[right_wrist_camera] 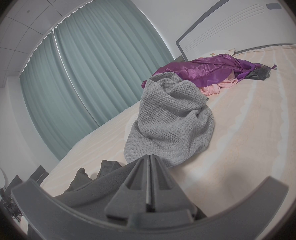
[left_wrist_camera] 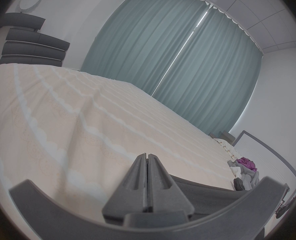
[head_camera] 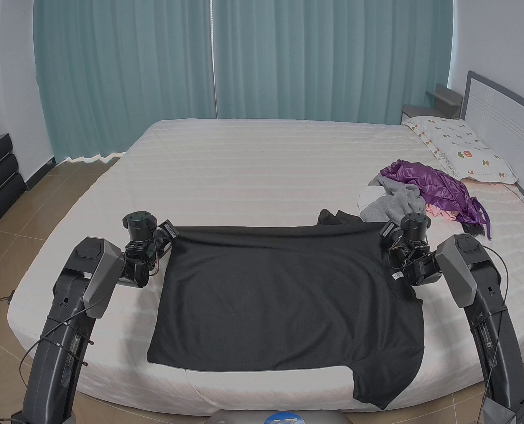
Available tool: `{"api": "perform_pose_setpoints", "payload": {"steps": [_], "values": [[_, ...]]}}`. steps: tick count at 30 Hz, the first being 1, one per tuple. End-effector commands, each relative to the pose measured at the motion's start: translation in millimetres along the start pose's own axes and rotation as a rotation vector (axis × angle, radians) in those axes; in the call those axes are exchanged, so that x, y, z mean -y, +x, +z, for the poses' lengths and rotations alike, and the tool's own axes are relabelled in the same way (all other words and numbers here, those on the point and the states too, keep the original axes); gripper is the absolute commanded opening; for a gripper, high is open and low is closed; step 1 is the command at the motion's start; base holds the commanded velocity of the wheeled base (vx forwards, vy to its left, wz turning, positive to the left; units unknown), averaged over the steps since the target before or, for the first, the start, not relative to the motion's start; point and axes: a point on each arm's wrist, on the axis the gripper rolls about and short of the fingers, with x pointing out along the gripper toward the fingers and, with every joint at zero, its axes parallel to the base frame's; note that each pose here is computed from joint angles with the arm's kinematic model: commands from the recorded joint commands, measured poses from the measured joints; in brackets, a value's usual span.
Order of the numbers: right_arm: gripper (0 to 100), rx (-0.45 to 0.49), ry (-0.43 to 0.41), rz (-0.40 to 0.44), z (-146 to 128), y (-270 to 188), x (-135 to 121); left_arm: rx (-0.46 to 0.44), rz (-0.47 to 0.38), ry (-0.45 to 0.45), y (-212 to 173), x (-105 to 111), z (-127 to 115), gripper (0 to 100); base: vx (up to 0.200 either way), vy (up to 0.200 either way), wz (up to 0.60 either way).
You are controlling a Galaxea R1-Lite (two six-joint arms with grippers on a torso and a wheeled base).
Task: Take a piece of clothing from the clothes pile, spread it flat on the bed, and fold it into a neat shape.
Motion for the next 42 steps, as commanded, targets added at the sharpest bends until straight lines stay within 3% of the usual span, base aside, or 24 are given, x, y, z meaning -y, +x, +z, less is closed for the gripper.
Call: {"api": "perform_pose_setpoints", "payload": {"steps": [1,2,10,14,18,21,23,27,30,33,38,42], "values": [[0,-0.006,-0.002,-0.001,-4,0,1,-0.003,0.001,0.0,0,0,-2,0,0.0,0.0,0.0],[100,-0.007,-0.002,-0.002,-4,0,1,-0.004,0.0,0.0,0,0,-2,100,0.0,0.0,0.0],[100,0.007,0.0,0.003,2,-2,-3,-0.001,-0.004,0.001,0,2,-3,100,0.0,0.0,0.0],[100,0.038,0.007,0.002,31,-16,-10,0.021,0.01,0.0,0,3,0,100,0.0,0.0,0.0],[100,0.007,0.013,0.002,53,-47,-10,0.082,0.077,-0.041,-6,8,19,100,0.0,0.0,0.0],[100,-0.046,0.018,0.021,64,-78,-6,0.08,0.117,-0.106,-22,13,35,100,0.0,0.0,0.0],[100,-0.103,0.028,0.05,70,-113,-5,0.055,0.119,-0.16,-48,20,52,100,0.0,0.0,0.0],[100,-0.193,0.059,0.075,69,-170,-4,-0.032,0.06,-0.191,-93,33,65,100,0.0,0.0,0.0],[100,-0.283,0.098,0.079,61,-215,4,-0.104,0.064,-0.21,-131,38,65,100,0.0,0.0,0.0],[100,-0.313,0.151,0.082,58,-247,12,-0.155,0.067,-0.25,-163,44,63,100,0.0,0.0,0.0],[100,-0.39,0.164,0.046,39,-291,25,-0.265,0.099,-0.28,-219,48,52,100,0.0,0.0,0.0],[100,-0.515,0.171,-0.007,23,-328,28,-0.362,0.122,-0.322,-265,50,40,100,0.0,0.0,0.0]]}}
